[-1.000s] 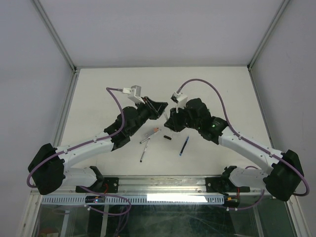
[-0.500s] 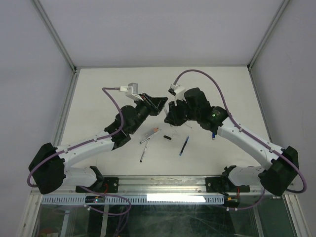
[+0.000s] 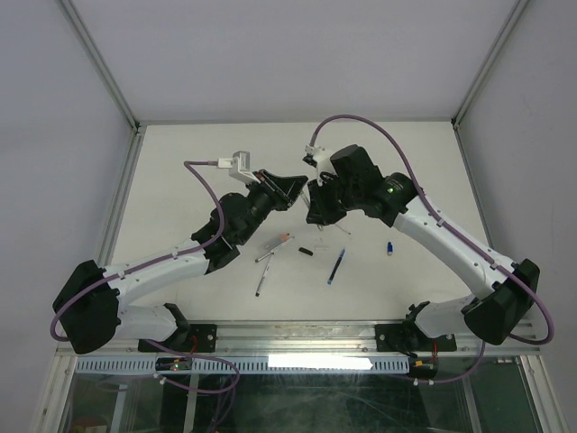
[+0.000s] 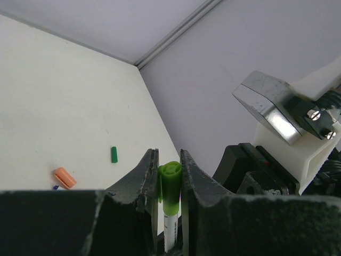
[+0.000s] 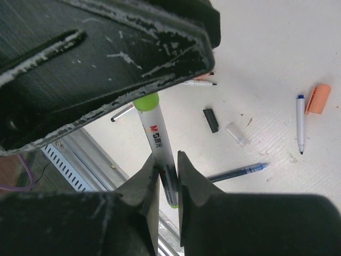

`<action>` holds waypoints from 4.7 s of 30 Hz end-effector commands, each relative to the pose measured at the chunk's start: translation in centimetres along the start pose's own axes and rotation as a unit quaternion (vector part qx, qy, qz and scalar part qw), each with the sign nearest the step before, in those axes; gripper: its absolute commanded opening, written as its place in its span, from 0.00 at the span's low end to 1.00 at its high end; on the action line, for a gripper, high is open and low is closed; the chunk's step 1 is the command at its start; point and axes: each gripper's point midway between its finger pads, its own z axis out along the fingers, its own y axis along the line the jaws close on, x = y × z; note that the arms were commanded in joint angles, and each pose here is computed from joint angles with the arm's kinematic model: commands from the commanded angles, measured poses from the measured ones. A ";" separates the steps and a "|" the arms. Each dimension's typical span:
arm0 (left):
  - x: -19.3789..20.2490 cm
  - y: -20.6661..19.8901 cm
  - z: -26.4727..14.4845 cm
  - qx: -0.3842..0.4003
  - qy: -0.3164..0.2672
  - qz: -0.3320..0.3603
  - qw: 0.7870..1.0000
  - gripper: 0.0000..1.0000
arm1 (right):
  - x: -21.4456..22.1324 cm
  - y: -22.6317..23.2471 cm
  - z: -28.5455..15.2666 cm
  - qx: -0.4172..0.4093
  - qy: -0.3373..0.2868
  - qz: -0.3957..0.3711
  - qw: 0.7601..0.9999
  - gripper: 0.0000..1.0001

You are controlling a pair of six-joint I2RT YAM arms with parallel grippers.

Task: Insert the pens into the pen caps
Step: Press the pen cap onto the pen, then place the pen at the center of the board.

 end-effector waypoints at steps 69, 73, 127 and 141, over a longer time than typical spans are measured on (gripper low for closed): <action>3.0 -0.7 -8.2 -0.005 0.171 0.107 0.979 0.46 | 6.2 4.1 -4.3 -0.141 -0.279 0.039 0.949 0.00; 1.4 -1.2 -8.6 -0.006 0.152 0.124 0.981 0.47 | 6.0 6.9 -7.2 -0.201 -0.276 -0.033 0.939 0.00; -5.6 8.9 -3.9 -0.069 0.162 0.121 0.977 0.51 | 1.7 0.5 -4.1 0.035 -0.168 0.015 0.985 0.00; -6.5 13.1 -2.7 -0.134 0.180 0.187 0.956 0.53 | 12.7 -8.7 0.7 0.260 0.062 0.219 0.939 0.02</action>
